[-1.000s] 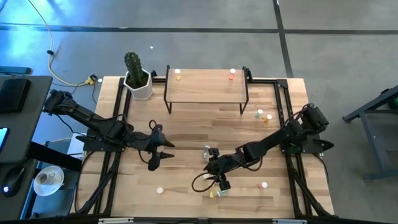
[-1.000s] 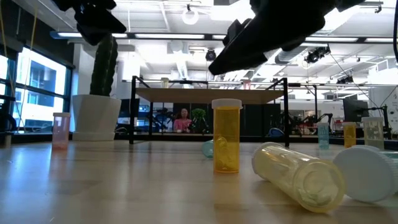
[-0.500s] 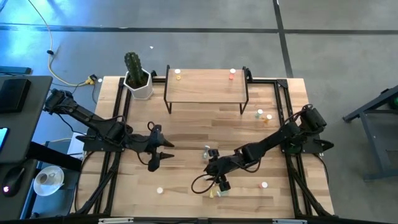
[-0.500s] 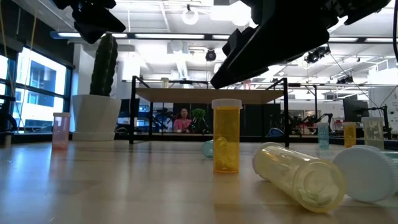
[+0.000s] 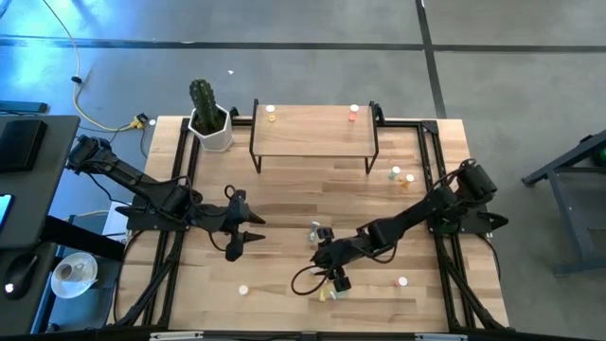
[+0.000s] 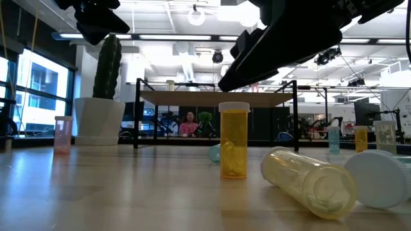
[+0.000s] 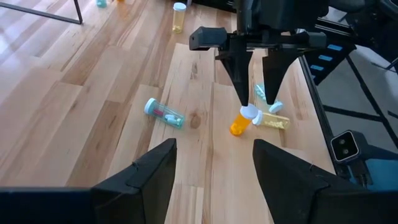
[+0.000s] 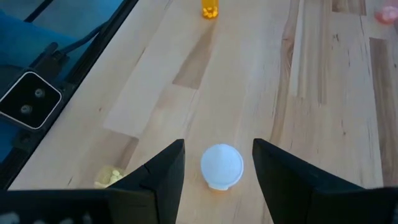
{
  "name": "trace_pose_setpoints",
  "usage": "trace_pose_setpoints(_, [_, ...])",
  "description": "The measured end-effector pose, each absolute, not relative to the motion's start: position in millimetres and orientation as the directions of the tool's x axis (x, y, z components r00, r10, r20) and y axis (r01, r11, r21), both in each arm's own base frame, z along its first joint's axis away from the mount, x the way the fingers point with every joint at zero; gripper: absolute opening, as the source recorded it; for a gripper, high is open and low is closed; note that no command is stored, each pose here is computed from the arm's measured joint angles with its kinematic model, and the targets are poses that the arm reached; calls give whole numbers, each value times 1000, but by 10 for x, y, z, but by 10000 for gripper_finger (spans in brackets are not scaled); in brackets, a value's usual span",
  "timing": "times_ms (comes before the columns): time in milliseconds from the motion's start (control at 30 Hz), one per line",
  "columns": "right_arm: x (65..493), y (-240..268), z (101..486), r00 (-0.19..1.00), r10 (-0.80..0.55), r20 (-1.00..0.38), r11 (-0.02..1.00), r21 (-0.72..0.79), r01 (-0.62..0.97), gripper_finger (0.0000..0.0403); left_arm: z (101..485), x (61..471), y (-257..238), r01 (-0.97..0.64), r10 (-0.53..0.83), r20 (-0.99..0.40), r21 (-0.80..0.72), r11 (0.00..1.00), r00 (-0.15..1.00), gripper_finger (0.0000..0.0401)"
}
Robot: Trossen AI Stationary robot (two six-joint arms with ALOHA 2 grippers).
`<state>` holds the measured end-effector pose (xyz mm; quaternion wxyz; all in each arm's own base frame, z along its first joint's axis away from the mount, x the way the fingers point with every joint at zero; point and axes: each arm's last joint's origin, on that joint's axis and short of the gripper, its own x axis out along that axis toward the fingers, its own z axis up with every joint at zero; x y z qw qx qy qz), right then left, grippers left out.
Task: Pick and place medicine bottles onto shelf by color
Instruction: Put the bottom left orange pill bottle on the shelf
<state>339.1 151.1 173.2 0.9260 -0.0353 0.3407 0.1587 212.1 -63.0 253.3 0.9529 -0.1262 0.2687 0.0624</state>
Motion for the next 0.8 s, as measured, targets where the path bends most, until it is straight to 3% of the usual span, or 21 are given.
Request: trace_pose_setpoints(800, [3441, 1533, 1505, 693, 248, -677, 953, 41, -301, 174, 2531, 2121, -629, -186, 51, -529, -206, 961, 847, 202])
